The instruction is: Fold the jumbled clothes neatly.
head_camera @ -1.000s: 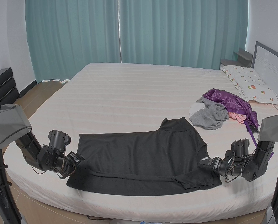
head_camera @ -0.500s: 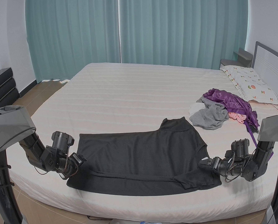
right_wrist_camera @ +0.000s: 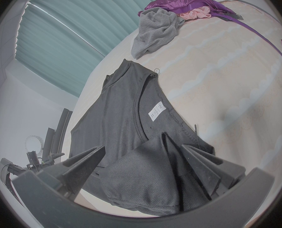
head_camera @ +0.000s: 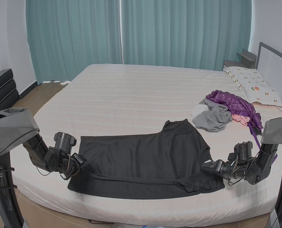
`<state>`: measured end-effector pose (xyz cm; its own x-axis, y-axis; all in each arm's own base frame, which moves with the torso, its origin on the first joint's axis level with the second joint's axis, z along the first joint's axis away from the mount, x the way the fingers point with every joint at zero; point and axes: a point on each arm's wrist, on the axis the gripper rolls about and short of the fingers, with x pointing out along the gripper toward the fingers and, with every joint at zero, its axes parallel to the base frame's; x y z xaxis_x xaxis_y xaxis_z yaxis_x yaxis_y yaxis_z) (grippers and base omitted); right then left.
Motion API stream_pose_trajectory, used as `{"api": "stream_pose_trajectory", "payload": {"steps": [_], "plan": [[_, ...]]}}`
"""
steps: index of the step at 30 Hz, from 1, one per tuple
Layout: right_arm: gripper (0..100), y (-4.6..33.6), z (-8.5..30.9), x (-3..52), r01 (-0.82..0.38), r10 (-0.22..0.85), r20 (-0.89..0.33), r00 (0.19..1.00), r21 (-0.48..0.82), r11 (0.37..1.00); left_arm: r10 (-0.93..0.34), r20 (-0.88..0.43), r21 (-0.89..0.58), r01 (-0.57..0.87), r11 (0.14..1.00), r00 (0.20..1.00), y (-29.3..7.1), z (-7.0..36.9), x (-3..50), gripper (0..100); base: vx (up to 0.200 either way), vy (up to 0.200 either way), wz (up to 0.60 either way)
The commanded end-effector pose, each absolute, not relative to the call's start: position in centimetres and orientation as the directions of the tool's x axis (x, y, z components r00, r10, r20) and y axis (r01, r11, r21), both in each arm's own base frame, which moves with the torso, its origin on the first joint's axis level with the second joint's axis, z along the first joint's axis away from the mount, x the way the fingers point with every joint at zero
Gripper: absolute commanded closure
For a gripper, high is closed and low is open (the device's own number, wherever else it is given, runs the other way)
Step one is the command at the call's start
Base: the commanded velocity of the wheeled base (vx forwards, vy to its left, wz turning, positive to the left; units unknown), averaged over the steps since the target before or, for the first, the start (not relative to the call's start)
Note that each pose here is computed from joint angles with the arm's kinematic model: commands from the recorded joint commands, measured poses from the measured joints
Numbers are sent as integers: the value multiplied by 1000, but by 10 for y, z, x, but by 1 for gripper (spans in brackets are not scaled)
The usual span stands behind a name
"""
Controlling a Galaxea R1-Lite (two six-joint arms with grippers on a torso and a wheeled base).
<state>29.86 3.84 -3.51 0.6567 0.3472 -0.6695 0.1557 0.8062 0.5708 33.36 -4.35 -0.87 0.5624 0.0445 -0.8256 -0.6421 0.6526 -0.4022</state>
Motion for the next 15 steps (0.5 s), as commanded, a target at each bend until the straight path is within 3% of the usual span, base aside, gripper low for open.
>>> {"api": "stream_pose_trajectory", "payload": {"steps": [1,9,15], "plan": [[0,39,-36,300,154,348,-668,658,571,806,43,-820,-416,-646,641,571,-39,-7,337,0,0,0,0],[0,39,-37,300,155,349,-670,655,571,806,-34,-809,-465,-604,648,587,-38,-6,338,0,0,0,0],[0,39,-36,299,157,349,-670,655,572,805,-120,-779,-486,-472,736,615,-32,-7,331,0,0,0,0]]}}
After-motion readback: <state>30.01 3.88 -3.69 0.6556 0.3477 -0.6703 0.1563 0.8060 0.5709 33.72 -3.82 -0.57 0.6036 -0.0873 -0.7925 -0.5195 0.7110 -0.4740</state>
